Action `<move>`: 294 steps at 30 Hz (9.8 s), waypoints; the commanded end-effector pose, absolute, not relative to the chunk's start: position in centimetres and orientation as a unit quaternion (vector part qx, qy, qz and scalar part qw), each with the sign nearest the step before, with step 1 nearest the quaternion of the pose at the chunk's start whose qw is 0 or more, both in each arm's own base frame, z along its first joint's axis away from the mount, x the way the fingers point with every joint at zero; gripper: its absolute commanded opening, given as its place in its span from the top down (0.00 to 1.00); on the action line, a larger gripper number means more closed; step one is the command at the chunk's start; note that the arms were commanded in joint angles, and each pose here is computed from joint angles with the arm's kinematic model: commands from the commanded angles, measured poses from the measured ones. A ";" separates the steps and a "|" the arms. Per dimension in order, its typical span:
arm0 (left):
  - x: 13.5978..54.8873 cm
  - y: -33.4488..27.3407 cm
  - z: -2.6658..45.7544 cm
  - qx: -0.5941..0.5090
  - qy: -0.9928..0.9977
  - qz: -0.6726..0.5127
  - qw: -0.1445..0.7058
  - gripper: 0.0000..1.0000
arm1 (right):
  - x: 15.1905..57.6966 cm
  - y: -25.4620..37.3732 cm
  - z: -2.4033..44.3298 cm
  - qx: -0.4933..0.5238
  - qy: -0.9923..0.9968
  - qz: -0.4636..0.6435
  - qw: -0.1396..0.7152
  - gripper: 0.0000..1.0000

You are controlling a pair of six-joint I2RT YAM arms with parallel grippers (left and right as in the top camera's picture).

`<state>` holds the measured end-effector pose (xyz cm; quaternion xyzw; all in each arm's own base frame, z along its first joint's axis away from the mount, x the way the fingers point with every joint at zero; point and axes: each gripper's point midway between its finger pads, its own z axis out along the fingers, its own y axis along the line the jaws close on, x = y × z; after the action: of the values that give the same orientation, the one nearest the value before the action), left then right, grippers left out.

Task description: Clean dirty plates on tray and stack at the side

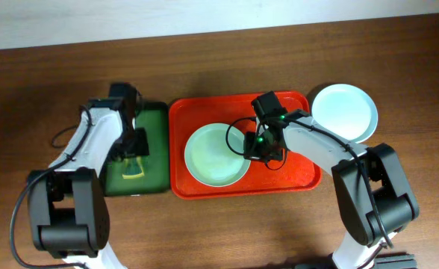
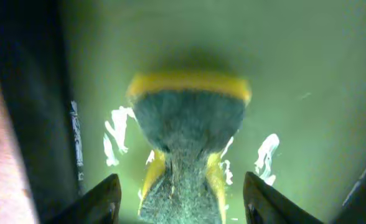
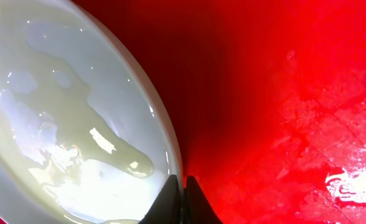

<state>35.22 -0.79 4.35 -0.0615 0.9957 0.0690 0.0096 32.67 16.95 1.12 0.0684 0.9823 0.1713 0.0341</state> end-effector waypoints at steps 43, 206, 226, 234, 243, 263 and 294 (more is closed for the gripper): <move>38.3 12.3 23.0 -0.269 0.940 0.046 0.202 0.01 | 32.6 16.2 -0.5 0.069 0.987 0.142 0.034 0.96; 38.4 12.0 23.0 -0.266 0.941 0.045 0.203 0.01 | 34.9 -7.3 13.2 0.166 0.977 0.074 0.115 0.01; 38.4 12.0 23.0 -0.266 0.941 0.045 0.203 0.01 | 35.0 -7.0 14.8 0.159 0.975 0.071 0.141 0.02; 38.4 12.0 23.0 -0.266 0.941 0.045 0.203 0.01 | 30.4 -5.7 29.0 0.132 0.924 0.043 0.355 0.02; 38.4 12.0 23.0 -0.266 0.941 0.045 0.203 0.01 | 15.1 -0.1 42.5 0.049 0.779 0.023 0.624 0.02; 38.4 12.0 23.0 -0.266 0.941 0.045 0.203 0.01 | 9.5 3.3 43.3 -0.082 0.552 0.031 0.829 0.01; 38.4 12.0 23.0 -0.266 0.941 0.045 0.203 0.01 | 24.6 0.6 15.7 -0.020 0.731 0.014 0.681 0.02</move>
<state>38.31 12.16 22.80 -0.2611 0.9430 0.0505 0.1998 24.63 0.51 15.90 -0.0222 0.7313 0.0098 0.6817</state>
